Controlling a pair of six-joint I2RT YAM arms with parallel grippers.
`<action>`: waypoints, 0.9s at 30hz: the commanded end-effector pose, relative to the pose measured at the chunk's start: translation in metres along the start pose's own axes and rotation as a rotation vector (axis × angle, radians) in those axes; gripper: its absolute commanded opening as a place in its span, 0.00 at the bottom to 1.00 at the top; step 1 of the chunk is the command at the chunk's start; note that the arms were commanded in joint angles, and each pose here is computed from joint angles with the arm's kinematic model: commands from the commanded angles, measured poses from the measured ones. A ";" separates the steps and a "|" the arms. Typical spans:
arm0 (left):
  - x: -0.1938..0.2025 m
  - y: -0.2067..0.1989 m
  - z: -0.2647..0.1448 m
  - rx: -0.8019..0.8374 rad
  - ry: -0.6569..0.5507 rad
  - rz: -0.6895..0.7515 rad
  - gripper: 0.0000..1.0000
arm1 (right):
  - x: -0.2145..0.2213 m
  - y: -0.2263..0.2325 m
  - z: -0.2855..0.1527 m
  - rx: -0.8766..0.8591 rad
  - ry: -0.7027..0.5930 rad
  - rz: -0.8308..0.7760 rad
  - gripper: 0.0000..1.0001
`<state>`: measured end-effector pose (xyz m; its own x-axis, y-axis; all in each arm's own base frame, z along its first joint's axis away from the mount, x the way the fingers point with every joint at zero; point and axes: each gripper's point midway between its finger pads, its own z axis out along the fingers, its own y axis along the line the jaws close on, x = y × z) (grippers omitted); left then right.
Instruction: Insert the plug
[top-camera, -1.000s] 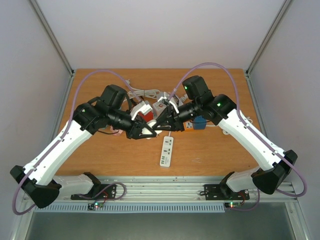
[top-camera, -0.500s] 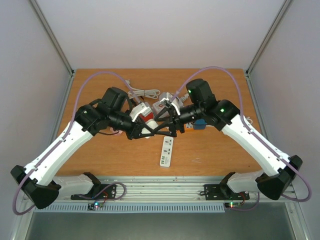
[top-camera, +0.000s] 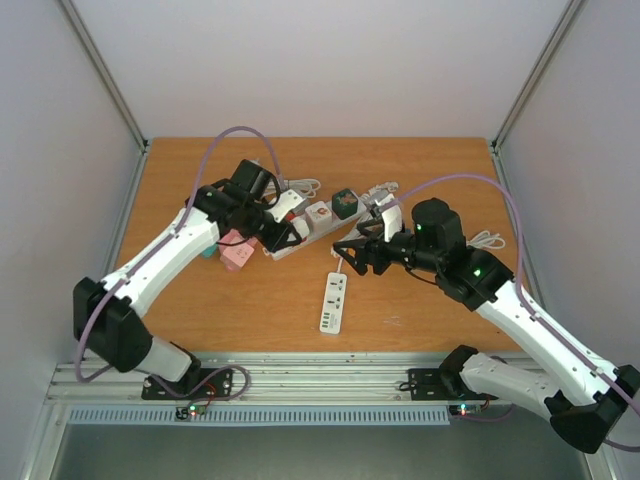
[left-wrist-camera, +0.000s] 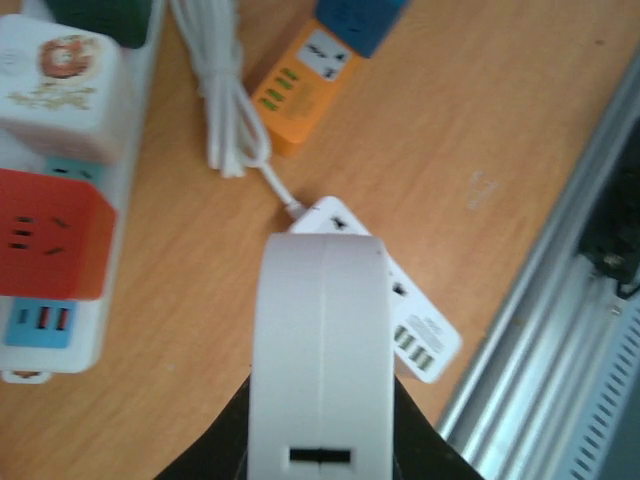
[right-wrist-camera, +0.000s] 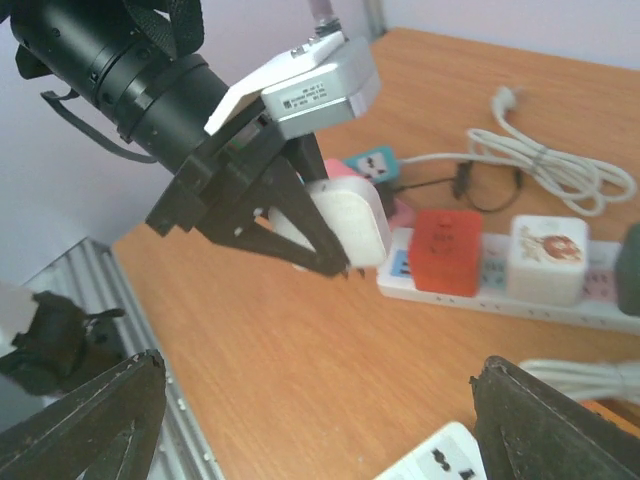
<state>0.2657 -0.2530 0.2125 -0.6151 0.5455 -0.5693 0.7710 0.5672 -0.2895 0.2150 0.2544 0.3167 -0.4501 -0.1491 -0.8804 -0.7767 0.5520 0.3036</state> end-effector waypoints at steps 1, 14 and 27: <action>-0.037 0.034 -0.002 -0.072 -0.104 0.054 0.01 | -0.007 -0.019 -0.015 0.127 -0.075 0.092 0.84; -0.038 0.099 0.038 -0.129 -0.042 0.075 0.01 | 0.032 -0.029 -0.011 0.166 0.049 0.122 0.86; -0.020 0.114 0.058 -0.134 -0.005 0.072 0.00 | 0.049 -0.011 0.013 0.016 0.168 0.152 0.87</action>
<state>0.3674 -0.2338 0.1531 -0.5918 0.5704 -0.5696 0.7636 0.6230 -0.1694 0.2125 0.2478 0.2614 -0.6269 -0.1811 -0.7578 -0.6695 0.6226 0.4051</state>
